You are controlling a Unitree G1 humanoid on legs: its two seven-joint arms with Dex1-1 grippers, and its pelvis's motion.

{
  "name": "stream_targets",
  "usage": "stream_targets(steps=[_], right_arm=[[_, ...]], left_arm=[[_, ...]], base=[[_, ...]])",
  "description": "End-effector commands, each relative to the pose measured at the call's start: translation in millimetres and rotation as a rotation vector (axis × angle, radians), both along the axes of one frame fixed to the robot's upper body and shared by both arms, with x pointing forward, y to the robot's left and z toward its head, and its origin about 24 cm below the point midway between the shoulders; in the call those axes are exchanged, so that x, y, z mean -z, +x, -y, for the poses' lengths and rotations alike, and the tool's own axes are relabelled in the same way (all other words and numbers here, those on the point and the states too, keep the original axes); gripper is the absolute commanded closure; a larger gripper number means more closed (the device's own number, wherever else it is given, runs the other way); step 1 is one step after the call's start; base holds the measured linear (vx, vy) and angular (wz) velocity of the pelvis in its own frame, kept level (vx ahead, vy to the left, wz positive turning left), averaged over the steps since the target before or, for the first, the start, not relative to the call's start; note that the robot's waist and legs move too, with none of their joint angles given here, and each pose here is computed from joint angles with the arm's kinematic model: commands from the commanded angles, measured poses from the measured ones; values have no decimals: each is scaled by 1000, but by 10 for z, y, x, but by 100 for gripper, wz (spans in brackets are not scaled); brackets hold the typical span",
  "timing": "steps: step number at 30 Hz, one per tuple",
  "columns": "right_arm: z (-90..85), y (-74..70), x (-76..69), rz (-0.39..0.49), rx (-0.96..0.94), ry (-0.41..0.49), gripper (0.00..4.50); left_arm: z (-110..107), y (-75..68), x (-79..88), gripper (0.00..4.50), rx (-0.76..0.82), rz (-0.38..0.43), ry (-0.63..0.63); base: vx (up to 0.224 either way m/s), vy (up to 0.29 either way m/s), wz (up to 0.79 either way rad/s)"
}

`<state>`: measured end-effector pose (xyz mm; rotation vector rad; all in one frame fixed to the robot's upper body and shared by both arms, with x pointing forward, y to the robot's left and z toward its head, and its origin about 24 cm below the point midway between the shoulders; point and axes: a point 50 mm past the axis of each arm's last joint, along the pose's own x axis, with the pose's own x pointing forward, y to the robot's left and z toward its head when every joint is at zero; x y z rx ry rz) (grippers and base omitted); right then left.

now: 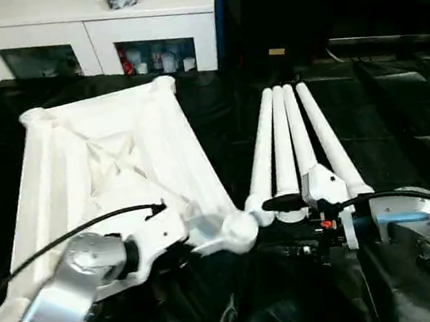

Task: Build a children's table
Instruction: Move table base, then pick table leg

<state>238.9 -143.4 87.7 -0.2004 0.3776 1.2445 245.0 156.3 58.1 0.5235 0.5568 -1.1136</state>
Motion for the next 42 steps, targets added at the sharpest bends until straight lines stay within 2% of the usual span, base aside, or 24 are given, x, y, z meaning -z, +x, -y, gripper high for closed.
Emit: stream_targets(steps=[1, 5, 10, 12, 15, 16, 17, 18, 19, 20, 23, 25, 28, 29, 30, 32, 35, 42], right_arm=[[-17, 42, -18, 15, -3, -5, 34], [-30, 52, -25, 21, -3, -1, 34], [-93, 140, -39, 88, 62, 35, 34], [-126, 164, -44, 72, 92, 67, 34], [-211, 217, -78, 52, 140, 122, 34], [-232, 243, -84, 49, 155, 130, 17], [-241, 263, -84, 43, 170, 133, 17], [-267, 336, -83, 39, 218, 133, 17], [-293, 456, -89, 47, 296, 123, 7], [-293, 456, -89, 47, 296, 123, 0], [-303, 599, -110, 46, 407, 122, 0], [-298, 691, -130, 30, 498, 133, 0], [-254, 824, -125, -6, 651, 102, 0], [-244, 846, -116, -15, 678, 88, 0], [-234, 864, -103, -22, 704, 73, 0], [-216, 889, -69, -44, 750, 39, 0], [-263, 894, -59, -79, 760, 44, 0], [-330, 939, 13, -123, 832, -10, 0]], left_arm=[[-74, 93, -61, 449, -95, 63, 34], [-83, 123, -76, 449, -138, 76, 33], [-101, 58, -42, 449, -29, 89, 38], [-108, 29, -39, 449, 8, 94, 35], [-158, -30, -37, 449, 29, 52, 52], [-178, -33, -40, 421, 19, 48, 57], [-190, -23, -45, 421, 9, 51, 58], [-227, 1, -64, 421, -17, 55, 52], [-272, 4, -102, 401, -22, 51, 46], [-272, 4, -102, 385, -22, 51, 46], [-343, 14, -154, 379, -26, 91, 71], [-383, 19, -198, 353, -38, 110, 75], [-415, -15, -292, 335, -47, 93, 38], [-418, -25, -309, 335, -50, 83, 27], [-408, -48, -337, 305, -42, 70, 8], [-385, -75, -379, 292, -52, 45, -36], [-325, -106, -408, 275, -42, 37, -80], [-246, -171, -418, 222, -21, 9, -99]], base=[[0, 0, 0], [0, 0, 0], [0, 0, 0], [0, 0, 0], [0, 0, 0], [0, 0, 0], [0, 0, 0], [0, 0, 0], [0, 0, 0], [0, 0, 0], [0, 0, 0], [0, 0, 0], [0, 0, 0], [0, 0, 0], [0, 0, 0], [0, 0, 0], [0, 0, 0], [0, 0, 0]])
